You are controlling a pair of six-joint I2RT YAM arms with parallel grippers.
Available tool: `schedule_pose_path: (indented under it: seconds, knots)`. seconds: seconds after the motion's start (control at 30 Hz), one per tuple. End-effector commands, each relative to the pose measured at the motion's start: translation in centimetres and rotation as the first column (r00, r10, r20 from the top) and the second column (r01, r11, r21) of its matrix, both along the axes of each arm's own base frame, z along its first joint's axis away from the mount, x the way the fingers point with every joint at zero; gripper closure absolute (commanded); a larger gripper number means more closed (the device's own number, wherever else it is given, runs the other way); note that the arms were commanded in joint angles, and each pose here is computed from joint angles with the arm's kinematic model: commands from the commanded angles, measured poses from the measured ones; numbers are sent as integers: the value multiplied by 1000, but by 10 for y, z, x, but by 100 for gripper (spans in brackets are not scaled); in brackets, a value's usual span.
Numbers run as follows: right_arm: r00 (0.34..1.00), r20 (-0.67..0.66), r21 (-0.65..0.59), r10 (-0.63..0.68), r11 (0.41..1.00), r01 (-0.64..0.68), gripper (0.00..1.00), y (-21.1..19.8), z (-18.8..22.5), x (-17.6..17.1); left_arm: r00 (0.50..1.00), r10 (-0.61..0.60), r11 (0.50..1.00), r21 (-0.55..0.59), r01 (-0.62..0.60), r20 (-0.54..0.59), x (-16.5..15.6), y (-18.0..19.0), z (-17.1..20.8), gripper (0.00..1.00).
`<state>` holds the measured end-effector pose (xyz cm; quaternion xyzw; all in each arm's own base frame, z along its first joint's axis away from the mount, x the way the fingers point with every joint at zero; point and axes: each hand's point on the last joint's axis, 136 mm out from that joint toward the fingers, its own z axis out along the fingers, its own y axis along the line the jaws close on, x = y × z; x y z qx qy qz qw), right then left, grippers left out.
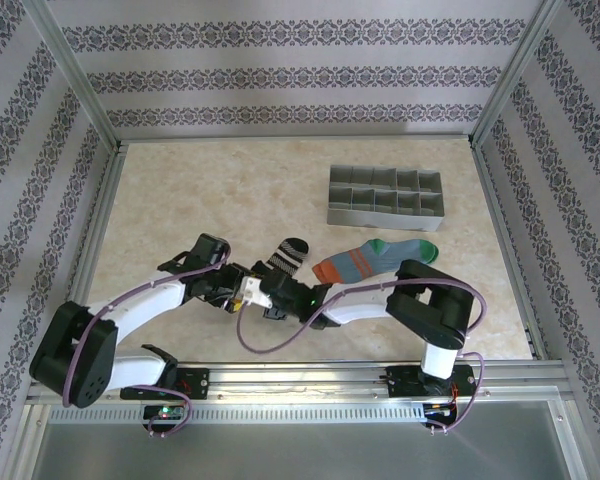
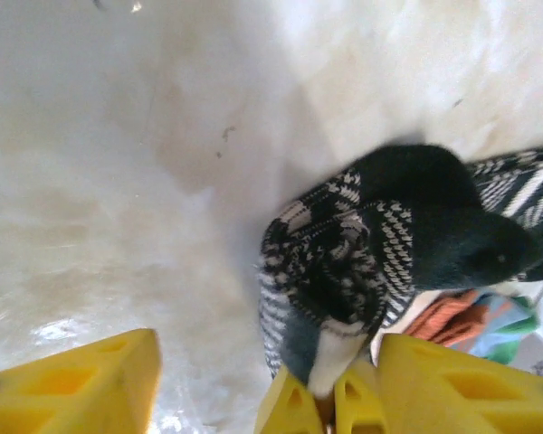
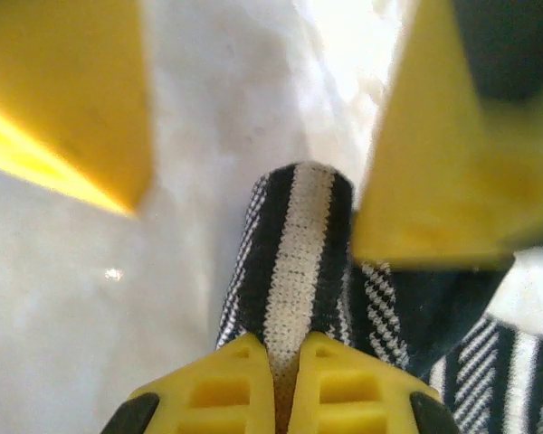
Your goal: Roll the socks
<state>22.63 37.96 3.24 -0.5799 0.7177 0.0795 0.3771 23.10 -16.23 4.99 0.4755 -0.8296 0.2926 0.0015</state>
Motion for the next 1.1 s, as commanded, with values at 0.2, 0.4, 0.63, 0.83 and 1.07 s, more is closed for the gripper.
schedule_pose_path:
  seconds: [0.2, 0.4, 0.63, 0.83, 1.07]
  knots:
    - [806, -586, -19, -83, 996, 88, 100, -67, -67, -49, 1000, 23, 1000, 8, -23, 7, 0, 14, 12, 33]
    - [670, -737, 30, -90, 986, 166, 100, -70, -69, -47, 982, -69, 995, -62, 81, 175, 28, -17, 31, 38]
    - [536, -834, 13, -131, 967, 256, 100, -72, -74, -36, 977, -112, 988, -88, 130, 182, 32, -42, 15, 40]
    - [457, -884, 33, -100, 961, 273, 100, -67, -70, -33, 973, -127, 988, -58, 141, 195, 46, -48, 1, 41]
    - [435, -896, 30, -94, 962, 271, 100, -64, -70, -29, 984, -138, 990, -5, 140, 112, 37, -44, -39, 66]
